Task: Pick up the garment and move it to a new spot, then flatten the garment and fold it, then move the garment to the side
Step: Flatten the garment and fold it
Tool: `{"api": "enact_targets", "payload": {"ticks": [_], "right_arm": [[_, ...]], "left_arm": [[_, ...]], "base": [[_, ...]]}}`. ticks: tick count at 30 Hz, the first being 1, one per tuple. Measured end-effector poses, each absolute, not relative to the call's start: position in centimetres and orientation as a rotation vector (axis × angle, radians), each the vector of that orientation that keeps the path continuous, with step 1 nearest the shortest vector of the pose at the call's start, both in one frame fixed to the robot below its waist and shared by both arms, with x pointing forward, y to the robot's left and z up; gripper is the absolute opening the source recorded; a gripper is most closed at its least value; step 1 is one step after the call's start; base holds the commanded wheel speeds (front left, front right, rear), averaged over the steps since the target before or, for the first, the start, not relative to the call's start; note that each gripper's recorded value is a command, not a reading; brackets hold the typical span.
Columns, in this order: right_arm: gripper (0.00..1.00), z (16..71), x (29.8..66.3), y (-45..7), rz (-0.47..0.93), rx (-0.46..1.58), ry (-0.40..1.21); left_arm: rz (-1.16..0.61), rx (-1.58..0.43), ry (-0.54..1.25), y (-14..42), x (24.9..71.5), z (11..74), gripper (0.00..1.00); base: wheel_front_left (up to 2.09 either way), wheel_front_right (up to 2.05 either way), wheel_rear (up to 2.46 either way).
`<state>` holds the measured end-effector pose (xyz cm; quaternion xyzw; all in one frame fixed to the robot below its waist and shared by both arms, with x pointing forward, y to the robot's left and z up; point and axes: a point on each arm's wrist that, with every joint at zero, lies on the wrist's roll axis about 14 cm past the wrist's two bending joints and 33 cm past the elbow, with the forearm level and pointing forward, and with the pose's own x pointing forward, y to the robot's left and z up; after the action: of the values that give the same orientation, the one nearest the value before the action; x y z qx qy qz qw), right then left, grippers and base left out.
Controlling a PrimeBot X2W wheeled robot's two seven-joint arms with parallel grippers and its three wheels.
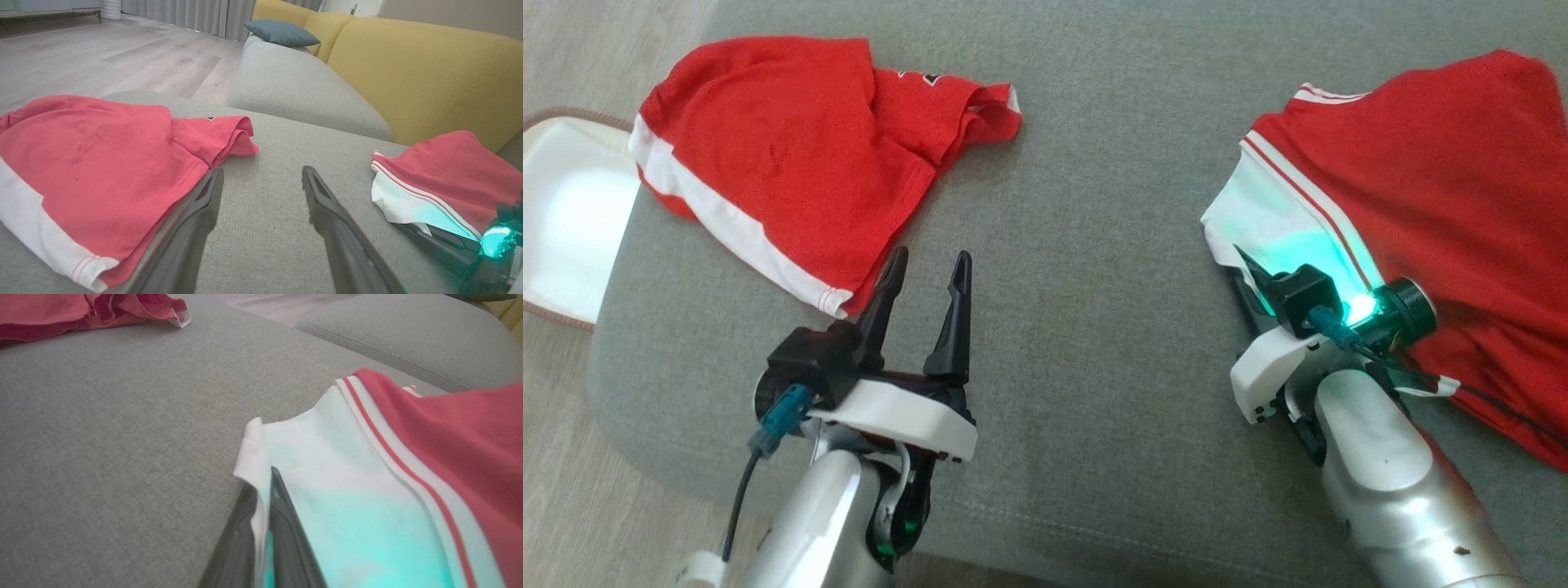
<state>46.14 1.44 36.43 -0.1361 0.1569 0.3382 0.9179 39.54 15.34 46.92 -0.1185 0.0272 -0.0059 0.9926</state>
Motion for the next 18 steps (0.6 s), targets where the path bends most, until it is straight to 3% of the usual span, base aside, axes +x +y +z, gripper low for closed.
{"api": "enact_targets", "payload": {"ticks": [6, 18], "right_arm": [[0.0, 37.9, 45.4, 1.6, 0.707, -0.25, 0.285], [0.0, 45.9, 42.2, 5.9, 0.824, -0.148, 0.043]], "left_arm": [[-0.029, -0.227, 0.027, 15.1, 39.6, 47.9, 1.0], [-0.051, -0.226, -0.016, 14.4, 38.6, 49.4, 1.0]], "base": [[0.0, 0.0, 0.0], [0.0, 0.0, 0.0]]}}
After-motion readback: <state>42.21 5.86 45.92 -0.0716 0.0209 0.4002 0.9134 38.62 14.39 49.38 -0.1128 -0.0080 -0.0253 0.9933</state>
